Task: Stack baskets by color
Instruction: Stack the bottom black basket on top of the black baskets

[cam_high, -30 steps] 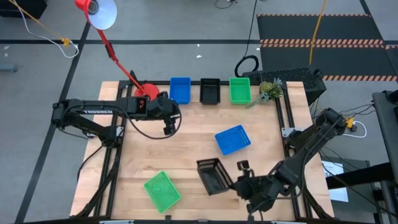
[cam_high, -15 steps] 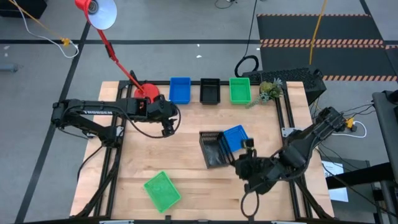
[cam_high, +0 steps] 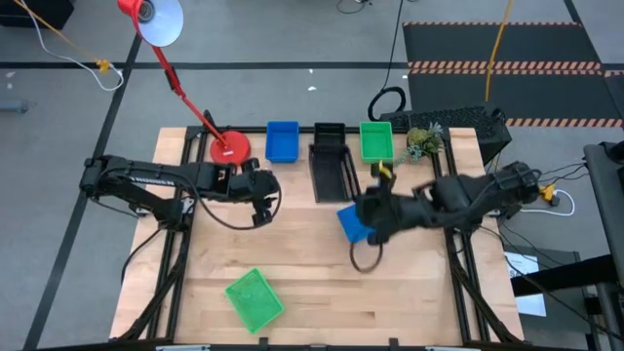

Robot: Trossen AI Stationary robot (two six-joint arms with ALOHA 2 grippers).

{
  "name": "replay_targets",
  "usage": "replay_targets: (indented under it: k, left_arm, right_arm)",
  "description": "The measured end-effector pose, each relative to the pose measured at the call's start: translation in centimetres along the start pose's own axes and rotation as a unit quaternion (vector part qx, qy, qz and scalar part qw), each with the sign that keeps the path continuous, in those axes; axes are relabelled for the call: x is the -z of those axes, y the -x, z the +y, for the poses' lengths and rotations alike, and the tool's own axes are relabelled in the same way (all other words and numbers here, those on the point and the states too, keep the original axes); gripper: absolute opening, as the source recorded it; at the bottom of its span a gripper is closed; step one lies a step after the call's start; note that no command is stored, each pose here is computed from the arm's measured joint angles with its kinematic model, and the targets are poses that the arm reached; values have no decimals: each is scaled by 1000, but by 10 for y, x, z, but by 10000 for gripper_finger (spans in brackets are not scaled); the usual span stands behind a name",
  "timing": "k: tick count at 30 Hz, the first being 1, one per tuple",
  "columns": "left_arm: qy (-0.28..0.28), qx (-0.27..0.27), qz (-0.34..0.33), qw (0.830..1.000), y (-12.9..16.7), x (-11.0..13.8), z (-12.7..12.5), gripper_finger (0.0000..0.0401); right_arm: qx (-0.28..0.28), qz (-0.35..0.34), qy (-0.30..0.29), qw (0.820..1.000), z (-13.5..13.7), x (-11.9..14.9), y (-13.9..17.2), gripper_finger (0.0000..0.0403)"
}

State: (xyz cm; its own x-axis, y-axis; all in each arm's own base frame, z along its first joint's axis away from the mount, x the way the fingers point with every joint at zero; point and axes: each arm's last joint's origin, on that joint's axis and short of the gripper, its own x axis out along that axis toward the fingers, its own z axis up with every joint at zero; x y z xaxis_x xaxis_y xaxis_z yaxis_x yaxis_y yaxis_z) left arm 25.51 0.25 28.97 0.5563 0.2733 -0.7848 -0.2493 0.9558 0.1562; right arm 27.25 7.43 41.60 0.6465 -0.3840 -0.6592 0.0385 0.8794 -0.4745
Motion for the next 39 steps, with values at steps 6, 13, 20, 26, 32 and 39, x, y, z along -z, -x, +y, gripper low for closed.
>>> replay_targets:
  k: [6, 13, 20, 26, 32, 39]
  left_arm:
    - [-5, 7, -5, 1000, 2, 0, -6, 159]
    - [-4, 8, -8, 1000, 2, 0, -6, 159]
    - [-7, 8, -8, 1000, 2, 0, -6, 159]
    - [-8, 8, -8, 1000, 2, 0, -6, 159]
    - [-8, 8, -8, 1000, 2, 0, -6, 159]
    - [-10, 8, -7, 1000, 2, 0, -6, 159]
  right_arm:
    - [44, 31, -11, 999, -39, 4, -18, 4]
    - [85, 61, -26, 994, -74, 9, -47, 4]
    - [83, 99, -20, 991, -93, 18, -92, 4]
    - [53, 136, 6, 989, -96, 30, -141, 4]
    - [38, 153, 16, 987, -95, 50, -174, 4]
    - [33, 154, 26, 987, -95, 74, -198, 4]
